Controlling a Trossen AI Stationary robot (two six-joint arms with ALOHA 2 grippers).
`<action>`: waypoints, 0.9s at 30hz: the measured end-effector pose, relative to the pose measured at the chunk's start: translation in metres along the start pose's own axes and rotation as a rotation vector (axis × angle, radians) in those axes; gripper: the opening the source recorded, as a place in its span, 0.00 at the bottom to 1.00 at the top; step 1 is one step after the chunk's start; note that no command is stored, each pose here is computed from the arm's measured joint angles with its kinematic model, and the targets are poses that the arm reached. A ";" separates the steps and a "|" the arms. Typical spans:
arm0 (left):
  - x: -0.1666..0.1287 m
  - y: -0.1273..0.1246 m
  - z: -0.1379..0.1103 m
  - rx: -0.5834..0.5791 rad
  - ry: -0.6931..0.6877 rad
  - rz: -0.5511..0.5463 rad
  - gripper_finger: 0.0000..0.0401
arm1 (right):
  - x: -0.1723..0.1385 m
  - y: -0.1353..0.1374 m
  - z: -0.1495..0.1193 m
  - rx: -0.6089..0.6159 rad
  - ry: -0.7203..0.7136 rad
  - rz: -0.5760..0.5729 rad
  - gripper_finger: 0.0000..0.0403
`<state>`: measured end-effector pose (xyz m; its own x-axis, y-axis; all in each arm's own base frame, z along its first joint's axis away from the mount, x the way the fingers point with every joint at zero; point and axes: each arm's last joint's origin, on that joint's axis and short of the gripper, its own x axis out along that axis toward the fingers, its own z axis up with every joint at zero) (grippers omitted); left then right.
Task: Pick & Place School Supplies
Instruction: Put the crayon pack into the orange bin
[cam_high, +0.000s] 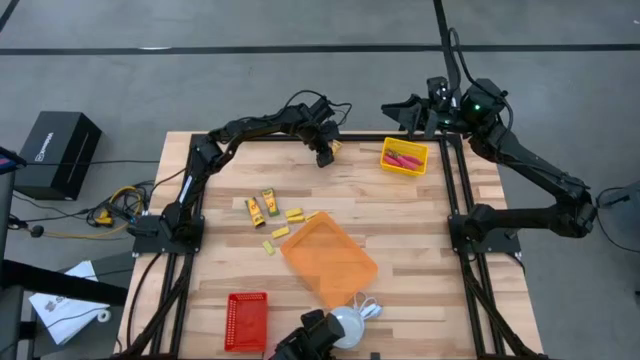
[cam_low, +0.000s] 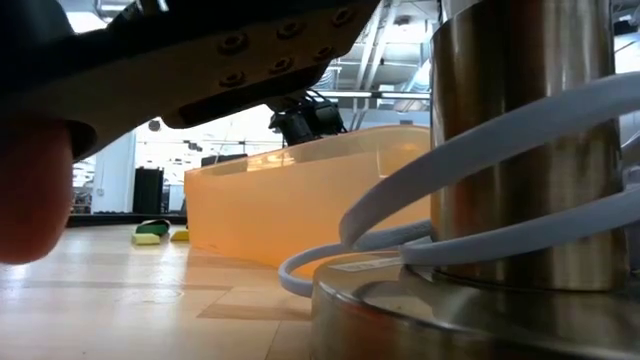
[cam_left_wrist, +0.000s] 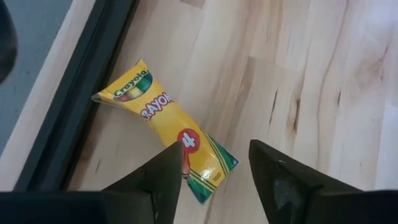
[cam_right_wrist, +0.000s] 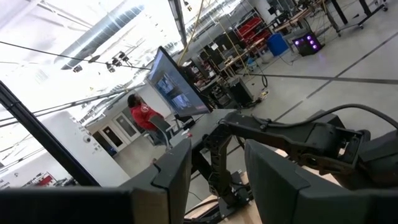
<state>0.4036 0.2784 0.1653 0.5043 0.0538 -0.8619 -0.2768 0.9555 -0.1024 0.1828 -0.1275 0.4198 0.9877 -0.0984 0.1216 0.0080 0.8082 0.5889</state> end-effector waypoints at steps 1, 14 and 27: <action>0.000 0.000 0.000 -0.001 0.003 0.000 0.44 | 0.000 0.000 0.000 -0.003 0.000 0.000 0.35; -0.049 -0.009 0.009 -0.020 -0.038 -0.060 0.55 | -0.001 -0.001 0.000 -0.109 0.019 0.012 0.35; -0.207 -0.038 0.016 -0.099 -0.269 0.006 0.53 | 0.012 -0.070 -0.039 -0.277 0.418 -0.218 0.35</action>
<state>0.3235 0.2356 0.3554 0.6977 0.1472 -0.7011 -0.3524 0.9226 -0.1569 0.2004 -0.1630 0.3487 0.9359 -0.0875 -0.3412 0.2050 0.9230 0.3256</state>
